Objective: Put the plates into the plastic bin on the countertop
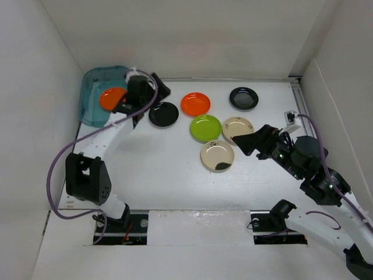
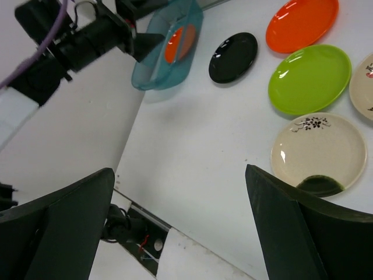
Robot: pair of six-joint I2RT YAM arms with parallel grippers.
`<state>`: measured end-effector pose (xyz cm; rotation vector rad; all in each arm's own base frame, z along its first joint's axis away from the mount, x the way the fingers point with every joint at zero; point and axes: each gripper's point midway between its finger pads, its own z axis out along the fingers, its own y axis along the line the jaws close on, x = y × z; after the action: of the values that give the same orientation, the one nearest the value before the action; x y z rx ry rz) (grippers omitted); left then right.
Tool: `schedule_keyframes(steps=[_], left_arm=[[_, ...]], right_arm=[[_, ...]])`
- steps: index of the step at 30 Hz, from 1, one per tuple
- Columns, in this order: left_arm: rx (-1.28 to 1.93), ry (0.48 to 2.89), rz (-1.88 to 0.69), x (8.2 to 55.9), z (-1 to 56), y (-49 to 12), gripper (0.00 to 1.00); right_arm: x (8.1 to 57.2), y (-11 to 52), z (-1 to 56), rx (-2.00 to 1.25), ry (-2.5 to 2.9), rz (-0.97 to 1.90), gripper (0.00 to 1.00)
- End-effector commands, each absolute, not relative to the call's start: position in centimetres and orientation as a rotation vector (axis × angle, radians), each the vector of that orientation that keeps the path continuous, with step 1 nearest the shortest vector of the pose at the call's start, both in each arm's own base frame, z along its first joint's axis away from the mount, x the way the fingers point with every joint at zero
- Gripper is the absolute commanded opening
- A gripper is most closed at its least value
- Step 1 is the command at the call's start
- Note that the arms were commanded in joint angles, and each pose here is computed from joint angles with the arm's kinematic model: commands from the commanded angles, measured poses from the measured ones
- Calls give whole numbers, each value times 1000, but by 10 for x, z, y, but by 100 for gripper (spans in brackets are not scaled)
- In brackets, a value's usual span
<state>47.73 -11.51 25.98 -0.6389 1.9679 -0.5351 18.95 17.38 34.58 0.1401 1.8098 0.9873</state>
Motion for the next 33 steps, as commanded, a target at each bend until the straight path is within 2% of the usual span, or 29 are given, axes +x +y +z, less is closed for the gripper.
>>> schedule_keyframes(steps=[1,8,10,16,22,25,27,30,31,33], left_arm=[[-596,2123,-613,439,171,-166,100],[-633,2245,-610,408,86,-190,100],[-627,2242,-653,410,81,-196,100],[-327,2335,-786,400,61,-261,98],[-288,2421,-847,397,25,-286,93],[-288,2425,-855,400,19,-293,85],[-302,2438,-852,401,15,-294,69],[-329,2452,-822,402,10,-291,57],[-332,2462,-816,400,8,-290,49],[-345,2460,-788,403,9,-287,41]], right_arm=[[196,176,356,128,1763,975,100],[194,179,352,103,1776,981,100],[192,177,352,103,1776,981,100],[193,178,343,102,1796,971,100],[192,180,345,103,1791,990,100],[192,179,342,102,1801,985,100],[189,177,347,102,1792,990,100],[186,177,349,102,1786,1009,100],[185,177,354,103,1776,1015,100],[185,176,352,103,1785,1010,100]])
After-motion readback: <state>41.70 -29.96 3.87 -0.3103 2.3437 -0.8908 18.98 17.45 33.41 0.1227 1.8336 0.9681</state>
